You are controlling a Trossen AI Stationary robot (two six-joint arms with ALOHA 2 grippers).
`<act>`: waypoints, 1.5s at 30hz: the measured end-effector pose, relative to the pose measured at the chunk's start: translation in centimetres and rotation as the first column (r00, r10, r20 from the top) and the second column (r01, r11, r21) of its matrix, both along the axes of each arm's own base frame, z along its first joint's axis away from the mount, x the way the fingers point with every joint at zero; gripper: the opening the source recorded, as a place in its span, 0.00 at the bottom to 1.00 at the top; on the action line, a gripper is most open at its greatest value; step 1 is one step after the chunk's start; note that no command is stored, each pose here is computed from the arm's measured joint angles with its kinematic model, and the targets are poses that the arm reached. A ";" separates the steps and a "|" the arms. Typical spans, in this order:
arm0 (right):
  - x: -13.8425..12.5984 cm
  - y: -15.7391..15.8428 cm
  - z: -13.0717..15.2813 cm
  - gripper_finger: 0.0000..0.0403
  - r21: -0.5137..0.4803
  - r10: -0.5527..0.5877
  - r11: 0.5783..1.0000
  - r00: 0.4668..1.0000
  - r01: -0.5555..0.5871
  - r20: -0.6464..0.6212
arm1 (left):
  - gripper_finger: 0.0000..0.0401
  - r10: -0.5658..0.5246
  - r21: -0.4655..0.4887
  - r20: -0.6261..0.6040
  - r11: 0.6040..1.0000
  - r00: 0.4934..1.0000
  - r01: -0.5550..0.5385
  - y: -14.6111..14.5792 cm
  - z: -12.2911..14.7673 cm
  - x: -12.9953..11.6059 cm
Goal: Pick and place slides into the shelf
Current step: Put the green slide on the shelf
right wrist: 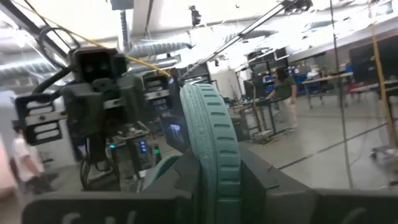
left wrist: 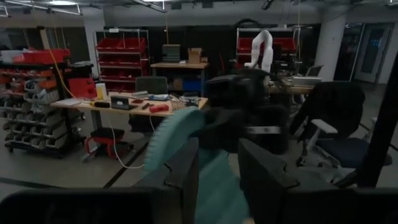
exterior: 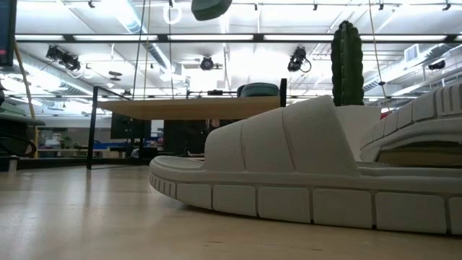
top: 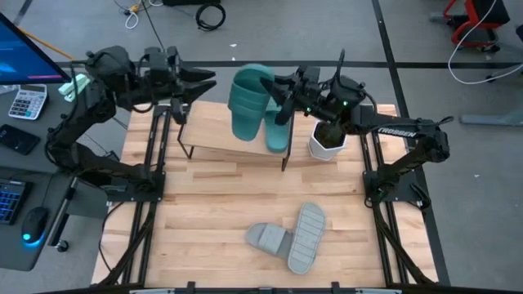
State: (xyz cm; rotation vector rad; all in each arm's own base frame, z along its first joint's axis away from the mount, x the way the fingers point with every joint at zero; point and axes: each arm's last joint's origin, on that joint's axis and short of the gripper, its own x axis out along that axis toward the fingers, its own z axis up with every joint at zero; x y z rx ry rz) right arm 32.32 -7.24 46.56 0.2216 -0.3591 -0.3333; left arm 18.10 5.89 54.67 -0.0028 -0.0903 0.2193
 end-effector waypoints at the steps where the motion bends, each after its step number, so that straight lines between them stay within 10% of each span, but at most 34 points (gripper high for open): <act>1: -0.2 -0.7 0.0 0.18 0.009 0.013 1.000 1.000 -0.013 0.005 | 0.29 0.000 -0.004 -0.002 1.000 1.000 0.000 -0.1 0.0 -0.2; 19: -7.6 -14.1 4.4 0.15 0.155 0.200 0.970 0.976 -0.185 -0.085 | 0.26 -0.005 -0.105 -0.090 0.994 0.996 -0.005 -0.1 -1.0 -0.3; 45: -6.2 -30.0 -6.8 0.14 0.595 0.273 0.773 0.962 -0.218 -0.002 | 0.25 0.166 -0.151 -0.082 0.973 0.983 -0.177 0.4 -1.1 -0.5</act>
